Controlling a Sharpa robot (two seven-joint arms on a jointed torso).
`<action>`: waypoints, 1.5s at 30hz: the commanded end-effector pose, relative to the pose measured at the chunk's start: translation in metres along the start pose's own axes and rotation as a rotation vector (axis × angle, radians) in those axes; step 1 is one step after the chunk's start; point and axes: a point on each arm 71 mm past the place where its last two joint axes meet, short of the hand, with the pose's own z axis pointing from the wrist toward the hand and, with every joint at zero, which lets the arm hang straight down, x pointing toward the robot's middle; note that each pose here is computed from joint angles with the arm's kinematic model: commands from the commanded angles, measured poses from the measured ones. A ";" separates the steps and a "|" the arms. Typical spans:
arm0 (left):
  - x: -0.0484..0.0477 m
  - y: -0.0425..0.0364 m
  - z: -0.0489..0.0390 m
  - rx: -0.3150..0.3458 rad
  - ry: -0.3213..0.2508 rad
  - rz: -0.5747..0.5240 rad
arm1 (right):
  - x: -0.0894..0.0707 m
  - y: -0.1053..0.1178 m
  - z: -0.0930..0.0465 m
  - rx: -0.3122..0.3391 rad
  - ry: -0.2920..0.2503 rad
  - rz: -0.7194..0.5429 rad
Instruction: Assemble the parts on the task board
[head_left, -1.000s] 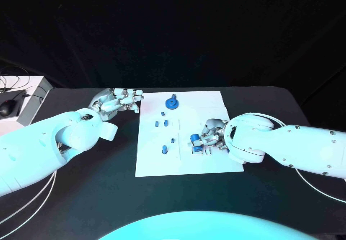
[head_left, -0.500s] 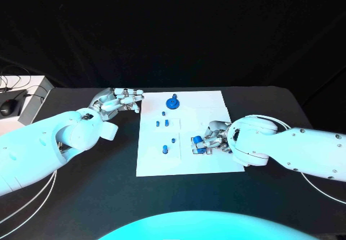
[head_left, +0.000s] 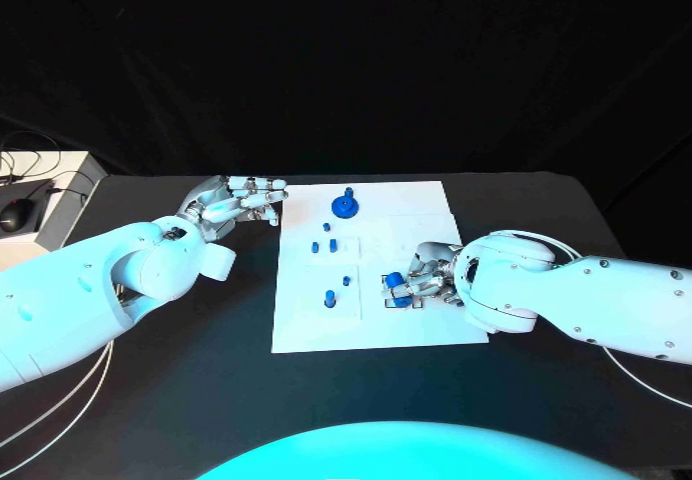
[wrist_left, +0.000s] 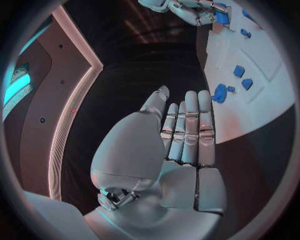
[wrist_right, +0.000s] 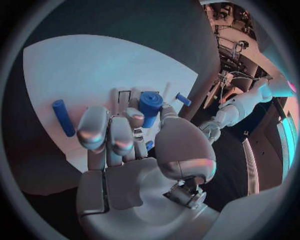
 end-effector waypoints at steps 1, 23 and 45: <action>0.0026 -0.0006 0.0002 0.005 0.019 -0.010 | 0.004 -0.004 0.002 0.036 0.014 -0.021; 0.0019 -0.0007 0.0000 0.005 0.017 -0.010 | 0.000 -0.001 0.003 0.003 -0.049 0.011; 0.0019 0.0000 0.0003 0.004 0.020 -0.011 | -0.003 -0.013 -0.016 -0.071 -0.038 0.049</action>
